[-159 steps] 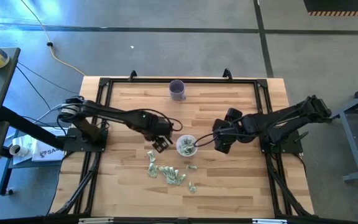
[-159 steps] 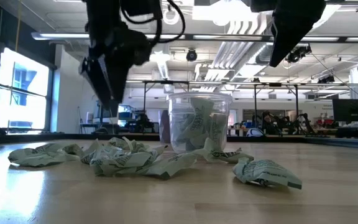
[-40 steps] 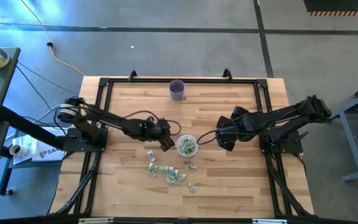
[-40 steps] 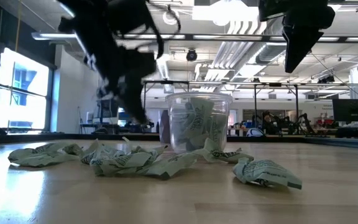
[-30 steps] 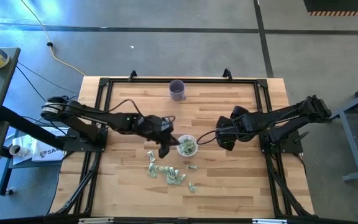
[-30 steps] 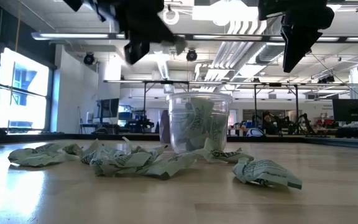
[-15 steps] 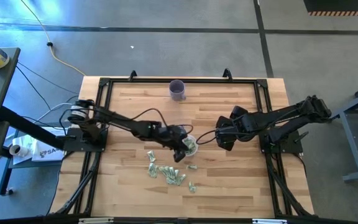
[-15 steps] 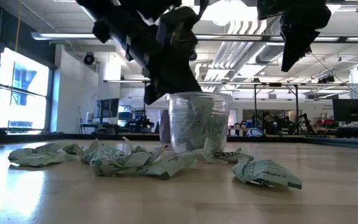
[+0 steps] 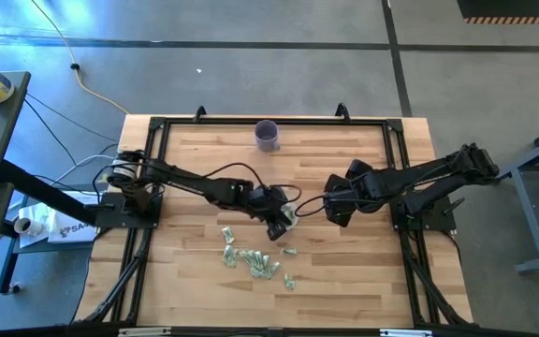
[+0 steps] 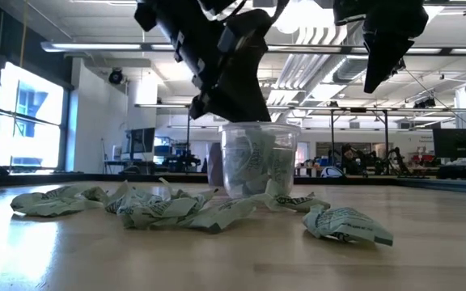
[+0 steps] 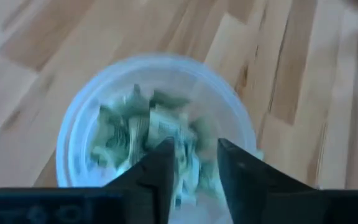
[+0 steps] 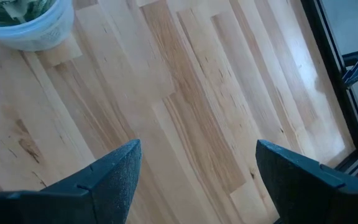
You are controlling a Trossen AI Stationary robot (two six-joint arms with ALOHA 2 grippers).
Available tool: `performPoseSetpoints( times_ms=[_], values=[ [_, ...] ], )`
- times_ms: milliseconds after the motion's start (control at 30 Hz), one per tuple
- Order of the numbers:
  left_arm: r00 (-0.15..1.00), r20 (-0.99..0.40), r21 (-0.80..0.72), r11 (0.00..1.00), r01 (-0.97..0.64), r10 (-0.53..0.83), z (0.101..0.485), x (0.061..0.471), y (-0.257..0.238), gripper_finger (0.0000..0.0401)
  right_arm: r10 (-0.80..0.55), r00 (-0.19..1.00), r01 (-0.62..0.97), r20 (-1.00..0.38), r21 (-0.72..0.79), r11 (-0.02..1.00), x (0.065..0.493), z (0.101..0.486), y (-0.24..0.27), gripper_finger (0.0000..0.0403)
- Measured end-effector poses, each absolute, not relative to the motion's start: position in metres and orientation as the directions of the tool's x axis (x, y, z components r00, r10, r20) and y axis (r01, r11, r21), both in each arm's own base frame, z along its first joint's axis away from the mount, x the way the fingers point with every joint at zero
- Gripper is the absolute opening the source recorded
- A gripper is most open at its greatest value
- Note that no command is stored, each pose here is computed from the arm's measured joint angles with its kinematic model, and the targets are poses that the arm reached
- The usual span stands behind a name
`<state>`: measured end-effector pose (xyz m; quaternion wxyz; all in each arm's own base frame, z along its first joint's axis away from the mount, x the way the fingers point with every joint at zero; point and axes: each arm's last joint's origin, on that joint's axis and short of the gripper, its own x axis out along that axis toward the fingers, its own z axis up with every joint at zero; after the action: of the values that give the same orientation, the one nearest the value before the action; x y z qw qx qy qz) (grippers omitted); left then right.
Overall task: Pick and place Stevia / Truvia into bins
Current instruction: Put the stevia packet into the transparent container
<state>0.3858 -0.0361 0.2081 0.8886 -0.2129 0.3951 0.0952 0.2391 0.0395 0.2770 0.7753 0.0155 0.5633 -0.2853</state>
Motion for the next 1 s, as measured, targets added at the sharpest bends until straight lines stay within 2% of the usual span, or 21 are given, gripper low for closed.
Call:
performPoseSetpoints(
  times_ms=[100,200,333,400,467,533,633,700,867,1000],
  values=[
    [0.633,-0.773,-0.308,0.895,-0.322,-0.038,0.219,0.386,-0.037,0.0180,-0.416,0.206,0.451,-0.886,-0.292,0.844,0.239,0.277,0.041,0.0307],
    [0.549,-0.835,-0.236,0.923,-0.305,-0.032,0.233,0.378,-0.042,0.0193,-0.386,0.251,0.370,-0.888,-0.280,0.886,0.241,0.277,0.050,0.0307],
    [0.465,-0.883,-0.069,0.961,-0.267,0.066,0.242,0.356,-0.060,0.0190,-0.298,0.363,0.238,-0.883,-0.221,0.946,0.252,0.277,0.067,0.0307],
    [0.406,-0.910,-0.036,0.960,-0.278,0.084,0.239,0.343,-0.069,0.0183,-0.297,0.373,0.231,-0.879,-0.222,0.947,0.255,0.274,0.071,0.0307],
    [0.336,-0.935,-0.022,0.931,-0.365,0.110,0.231,0.326,-0.076,0.0176,-0.302,0.358,0.245,-0.884,-0.223,0.944,0.260,0.269,0.070,0.0307],
    [0.268,-0.955,-0.025,0.868,-0.496,0.126,0.221,0.304,-0.082,0.0171,-0.315,0.331,0.271,-0.889,-0.231,0.935,0.263,0.264,0.068,0.0307],
    [0.191,-0.975,-0.062,0.689,-0.722,0.113,0.203,0.277,-0.089,0.0168,-0.324,0.285,0.282,-0.902,-0.244,0.928,0.267,0.255,0.067,0.0307],
    [0.222,-0.973,-0.150,0.555,-0.818,0.063,0.195,0.273,-0.093,0.0168,-0.328,0.269,0.275,-0.906,-0.254,0.927,0.270,0.250,0.068,0.0307],
    [0.288,-0.958,-0.272,0.299,-0.915,0.009,0.180,0.273,-0.098,0.0168,-0.346,0.236,0.269,-0.908,-0.281,0.921,0.276,0.241,0.063,0.0307],
    [0.238,-0.971,-0.231,0.161,-0.960,0.029,0.169,0.269,-0.096,0.0168,-0.352,0.229,0.280,-0.907,-0.285,0.917,0.278,0.240,0.060,0.0307]
  ],
)
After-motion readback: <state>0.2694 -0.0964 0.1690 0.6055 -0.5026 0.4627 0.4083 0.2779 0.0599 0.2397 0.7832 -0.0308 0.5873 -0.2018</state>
